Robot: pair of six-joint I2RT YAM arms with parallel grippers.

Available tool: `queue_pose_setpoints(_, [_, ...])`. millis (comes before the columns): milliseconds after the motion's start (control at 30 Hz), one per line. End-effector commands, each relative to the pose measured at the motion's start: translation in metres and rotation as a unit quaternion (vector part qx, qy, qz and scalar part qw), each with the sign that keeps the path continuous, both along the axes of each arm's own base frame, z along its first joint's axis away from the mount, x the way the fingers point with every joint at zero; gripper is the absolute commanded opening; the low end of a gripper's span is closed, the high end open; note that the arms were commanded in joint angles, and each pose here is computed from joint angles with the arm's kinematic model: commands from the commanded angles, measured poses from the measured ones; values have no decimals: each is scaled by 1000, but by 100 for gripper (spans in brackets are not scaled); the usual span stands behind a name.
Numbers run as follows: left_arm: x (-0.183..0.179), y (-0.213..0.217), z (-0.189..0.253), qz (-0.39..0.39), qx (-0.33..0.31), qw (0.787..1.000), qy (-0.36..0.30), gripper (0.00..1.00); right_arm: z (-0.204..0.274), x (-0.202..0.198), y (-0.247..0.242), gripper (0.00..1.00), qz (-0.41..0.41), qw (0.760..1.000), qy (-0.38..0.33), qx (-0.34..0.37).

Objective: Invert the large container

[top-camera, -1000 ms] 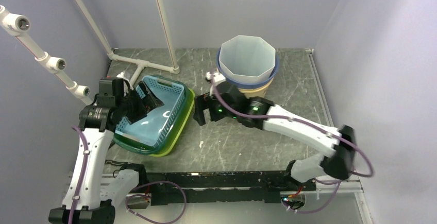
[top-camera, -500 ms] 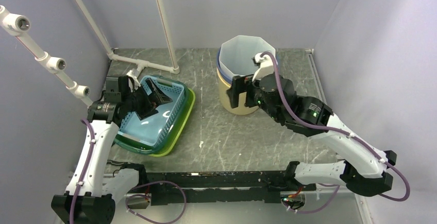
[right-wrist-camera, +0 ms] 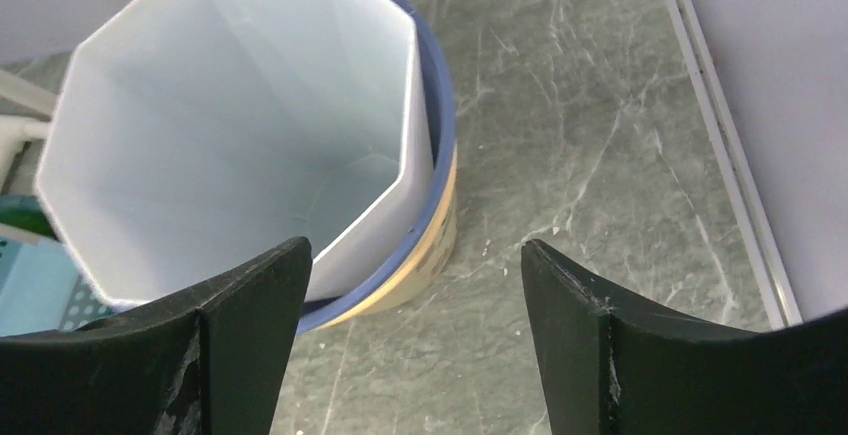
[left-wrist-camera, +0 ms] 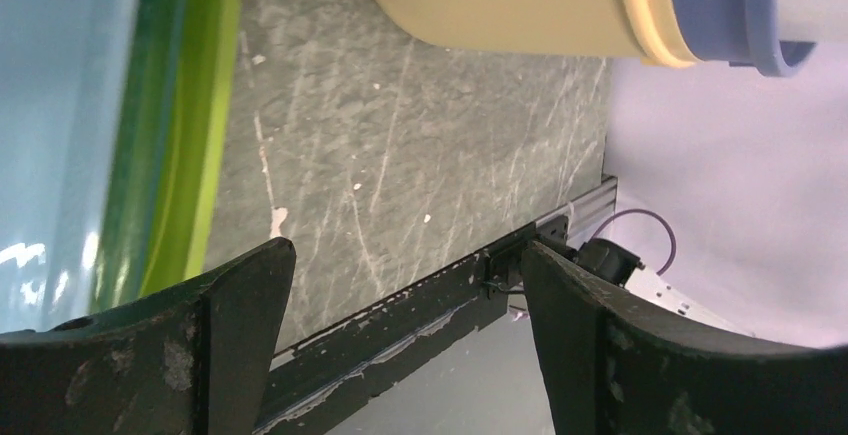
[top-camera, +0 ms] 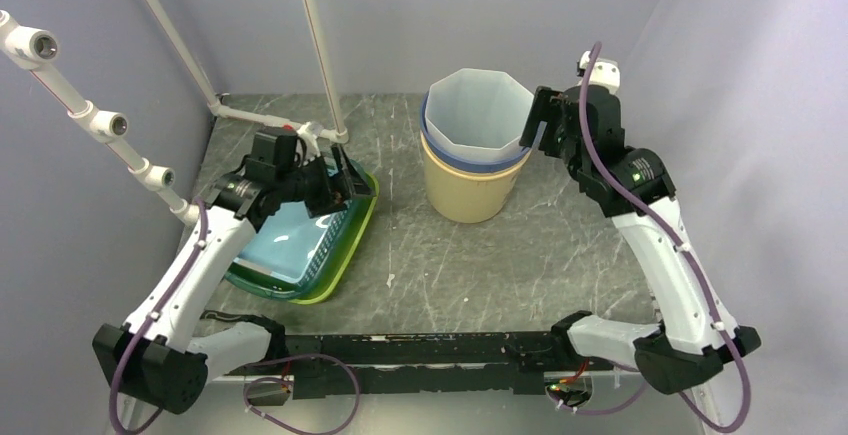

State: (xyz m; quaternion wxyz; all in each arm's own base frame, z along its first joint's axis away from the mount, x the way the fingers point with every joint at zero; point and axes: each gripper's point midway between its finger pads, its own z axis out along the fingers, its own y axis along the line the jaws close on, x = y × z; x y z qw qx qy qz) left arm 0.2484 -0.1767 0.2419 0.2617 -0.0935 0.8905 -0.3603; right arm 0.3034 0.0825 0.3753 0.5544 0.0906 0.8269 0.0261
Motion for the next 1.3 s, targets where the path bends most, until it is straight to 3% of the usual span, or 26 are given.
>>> queue_pose_setpoints(0, [16, -28, 29, -18, -21, 998, -54, 89, -3, 18, 2, 80, 36, 998, 22, 41])
queue_pose_setpoints(300, [12, -53, 30, -42, -10, 997, -61, 90, -9, 50, 4, 66, 61, 996, 25, 67])
queue_pose_setpoints(467, [12, -47, 29, -34, 4, 997, -66, 90, -16, 64, 7, 59, 68, 995, 41, 64])
queue_pose_setpoints(700, [11, -39, 34, -18, 15, 997, -78, 90, -37, 77, 19, 41, 96, 991, 73, 62])
queue_pose_setpoints(867, [10, -25, 32, 7, 38, 996, -82, 94, -46, 83, 19, 39, 95, 990, 83, 59])
queue_pose_setpoints(967, [9, -15, 35, 27, 53, 994, -91, 94, -50, 84, 22, 20, 104, 989, 89, 57])
queue_pose_setpoints(1267, [8, -6, 43, 42, 61, 992, -104, 94, -56, 85, 19, 15, 99, 989, 102, 44])
